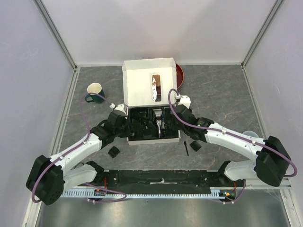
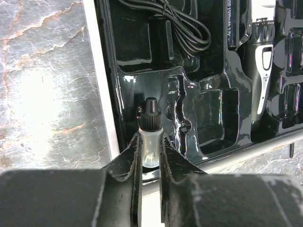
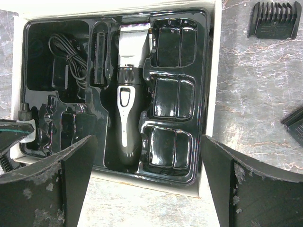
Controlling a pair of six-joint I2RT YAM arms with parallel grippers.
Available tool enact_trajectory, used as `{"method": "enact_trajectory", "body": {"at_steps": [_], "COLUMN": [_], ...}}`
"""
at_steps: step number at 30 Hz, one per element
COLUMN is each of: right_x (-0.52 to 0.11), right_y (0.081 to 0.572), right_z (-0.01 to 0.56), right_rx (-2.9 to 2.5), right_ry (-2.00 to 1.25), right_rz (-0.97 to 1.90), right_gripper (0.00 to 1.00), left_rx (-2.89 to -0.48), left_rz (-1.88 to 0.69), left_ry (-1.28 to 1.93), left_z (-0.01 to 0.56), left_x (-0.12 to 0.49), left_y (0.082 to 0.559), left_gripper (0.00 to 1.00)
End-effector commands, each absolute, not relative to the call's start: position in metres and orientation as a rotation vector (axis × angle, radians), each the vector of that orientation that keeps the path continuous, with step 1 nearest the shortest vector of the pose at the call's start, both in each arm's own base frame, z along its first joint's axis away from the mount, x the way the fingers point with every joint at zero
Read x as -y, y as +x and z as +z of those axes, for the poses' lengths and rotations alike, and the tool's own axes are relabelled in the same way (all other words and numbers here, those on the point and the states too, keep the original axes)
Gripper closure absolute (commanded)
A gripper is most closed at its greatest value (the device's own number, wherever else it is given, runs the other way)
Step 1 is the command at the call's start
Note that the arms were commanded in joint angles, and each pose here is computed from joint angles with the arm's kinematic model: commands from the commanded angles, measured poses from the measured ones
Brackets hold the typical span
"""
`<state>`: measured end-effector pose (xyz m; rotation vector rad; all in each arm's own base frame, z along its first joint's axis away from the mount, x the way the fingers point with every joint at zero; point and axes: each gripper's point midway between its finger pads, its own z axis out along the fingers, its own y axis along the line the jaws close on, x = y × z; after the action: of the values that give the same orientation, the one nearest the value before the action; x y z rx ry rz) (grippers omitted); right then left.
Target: Sort the hair-cutting tools
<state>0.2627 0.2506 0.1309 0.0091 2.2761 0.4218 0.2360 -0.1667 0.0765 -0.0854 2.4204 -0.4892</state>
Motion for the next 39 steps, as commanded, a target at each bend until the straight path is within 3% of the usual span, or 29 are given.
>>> {"method": "enact_trajectory", "body": {"at_steps": [1,14,20,24,32,39], "right_x": [-0.255,-0.26,-0.261,-0.261,-0.261,-0.261], "right_y": [0.269,0.272,0.273,0.273,0.273,0.274], "right_z": [0.142,0.141,0.141,0.138,0.133,0.13], "right_rx": [-2.248,-2.252,-2.25,-2.256,-2.268,-2.273], "right_ry": [0.039,0.035,0.035,0.03,0.025,0.023], "right_rz": [0.448,0.455,0.454,0.448,0.434,0.424], "right_gripper": [0.02,0.02,0.02,0.02,0.02,0.02], "left_rx": [-2.405,-2.37,-2.308,-2.302,-2.338,-2.361], "left_rz": [-0.463,-0.429,-0.422,-0.427,-0.443,-0.427], "left_ry": [-0.091,-0.08,-0.099,-0.103,-0.081,-0.088], "left_z": [0.071,0.085,0.103,0.104,0.092,0.082], "left_x": [0.165,0.158,0.154,0.156,0.165,0.165], "left_y": [0.239,0.237,0.242,0.245,0.249,0.248], "left_gripper": [0.8,0.6,0.58,0.61,0.79,0.83]}}
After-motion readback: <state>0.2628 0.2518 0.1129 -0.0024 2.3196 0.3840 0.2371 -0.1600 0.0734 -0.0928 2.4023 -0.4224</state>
